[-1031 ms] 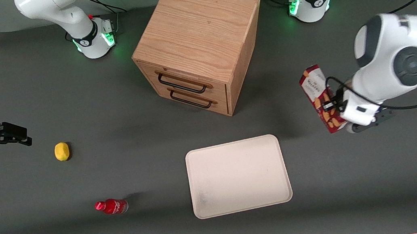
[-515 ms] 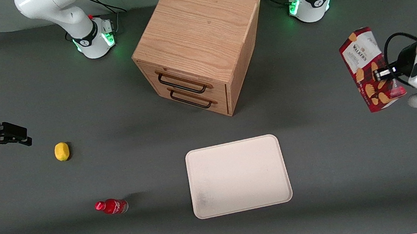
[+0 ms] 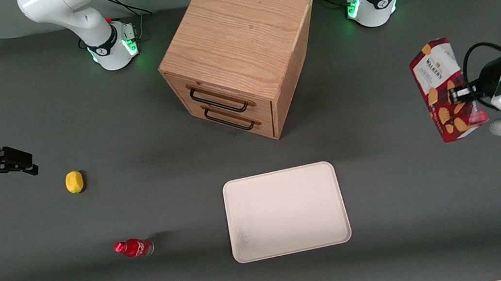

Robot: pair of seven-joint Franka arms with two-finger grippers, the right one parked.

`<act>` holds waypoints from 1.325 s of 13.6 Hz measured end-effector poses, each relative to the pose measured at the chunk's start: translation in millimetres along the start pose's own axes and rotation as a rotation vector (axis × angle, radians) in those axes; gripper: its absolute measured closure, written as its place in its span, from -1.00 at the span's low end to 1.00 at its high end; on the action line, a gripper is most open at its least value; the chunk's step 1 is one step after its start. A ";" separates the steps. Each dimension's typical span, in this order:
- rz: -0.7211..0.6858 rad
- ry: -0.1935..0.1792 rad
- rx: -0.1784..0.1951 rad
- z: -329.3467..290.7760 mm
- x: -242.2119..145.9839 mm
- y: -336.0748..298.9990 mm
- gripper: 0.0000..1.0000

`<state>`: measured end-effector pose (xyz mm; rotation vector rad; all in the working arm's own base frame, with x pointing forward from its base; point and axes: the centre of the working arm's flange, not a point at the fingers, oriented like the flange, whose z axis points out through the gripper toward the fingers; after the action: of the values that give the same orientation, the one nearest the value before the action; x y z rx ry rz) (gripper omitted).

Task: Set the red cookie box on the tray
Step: 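Lift the cookie box upright with the left gripper, then carry the box over the white tray and lower it onto it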

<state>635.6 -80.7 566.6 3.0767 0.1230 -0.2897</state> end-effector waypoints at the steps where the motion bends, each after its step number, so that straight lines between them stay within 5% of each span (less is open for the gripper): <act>1: 0.018 0.014 -0.009 11.5 12.5 12.3 0.88; 7: 0.085 0.086 -0.017 66.6 60.2 97.1 0.88; 14: 0.092 0.234 -0.083 132.4 98.0 179.6 0.88; 18: -0.026 0.230 -0.110 188.5 121.8 200.1 0.88</act>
<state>736.8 -281.3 366.9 2.9887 0.1813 0.0696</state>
